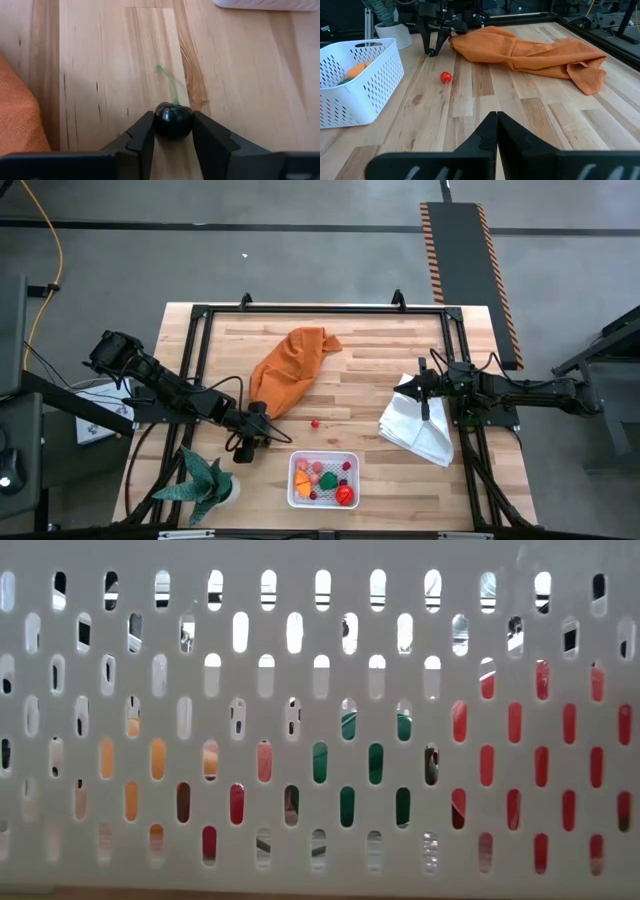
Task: Pick and placing Produce into tupperware
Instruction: Put the black cherry into the white bin
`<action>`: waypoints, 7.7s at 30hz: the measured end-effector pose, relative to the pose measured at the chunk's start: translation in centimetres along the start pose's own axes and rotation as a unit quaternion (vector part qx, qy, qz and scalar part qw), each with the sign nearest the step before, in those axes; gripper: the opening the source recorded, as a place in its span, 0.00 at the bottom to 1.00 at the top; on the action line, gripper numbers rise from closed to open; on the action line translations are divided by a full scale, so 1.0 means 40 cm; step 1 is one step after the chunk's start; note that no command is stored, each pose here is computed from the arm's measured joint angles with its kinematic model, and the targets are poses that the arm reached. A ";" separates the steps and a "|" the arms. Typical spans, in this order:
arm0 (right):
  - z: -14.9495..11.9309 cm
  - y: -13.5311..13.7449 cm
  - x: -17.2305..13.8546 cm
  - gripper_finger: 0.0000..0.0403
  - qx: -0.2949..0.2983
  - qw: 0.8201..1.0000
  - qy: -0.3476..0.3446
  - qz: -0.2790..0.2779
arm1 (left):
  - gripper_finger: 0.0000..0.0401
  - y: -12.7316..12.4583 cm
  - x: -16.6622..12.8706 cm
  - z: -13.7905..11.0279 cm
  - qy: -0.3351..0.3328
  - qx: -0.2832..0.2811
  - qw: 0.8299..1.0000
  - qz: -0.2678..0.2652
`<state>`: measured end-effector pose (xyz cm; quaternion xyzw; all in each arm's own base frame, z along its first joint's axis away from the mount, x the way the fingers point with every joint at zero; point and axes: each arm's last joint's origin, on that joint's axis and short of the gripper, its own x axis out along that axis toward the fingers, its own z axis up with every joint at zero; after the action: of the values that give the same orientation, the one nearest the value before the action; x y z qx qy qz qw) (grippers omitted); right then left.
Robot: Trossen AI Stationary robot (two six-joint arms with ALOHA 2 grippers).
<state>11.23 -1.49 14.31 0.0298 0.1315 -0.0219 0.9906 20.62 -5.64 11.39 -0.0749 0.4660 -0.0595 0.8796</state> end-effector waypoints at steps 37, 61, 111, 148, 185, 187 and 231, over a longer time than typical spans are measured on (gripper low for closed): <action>0.000 0.000 0.000 0.00 0.000 1.000 0.000 0.000 | 0.29 -0.017 -0.055 0.058 0.020 0.006 1.000 0.011; 0.000 0.000 0.000 0.00 0.000 1.000 0.000 0.000 | 0.29 -0.050 -0.255 0.181 0.033 0.021 0.997 0.073; 0.000 0.000 0.000 0.00 0.000 1.000 0.000 0.000 | 0.29 -0.130 -0.520 0.450 -0.027 0.124 0.986 0.109; 0.000 0.000 0.000 0.00 0.000 1.000 0.000 0.000 | 0.29 -0.194 -0.218 0.561 0.044 0.168 0.984 -0.037; -0.002 0.000 0.002 0.00 0.001 1.000 0.006 -0.001 | 0.29 -0.234 0.020 0.542 0.097 0.177 0.978 -0.060; -0.003 -0.001 0.002 0.00 0.001 1.000 0.007 -0.001 | 0.29 -0.231 0.035 0.537 0.104 0.177 0.977 -0.053; -0.003 0.000 0.002 0.00 0.001 1.000 0.007 -0.001 | 0.29 -0.186 0.142 0.525 0.124 0.156 0.980 -0.011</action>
<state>11.28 -1.51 14.16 0.0307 0.1385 -0.0226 0.9896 40.92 -12.32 19.84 0.0661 0.5559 -0.1498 0.8150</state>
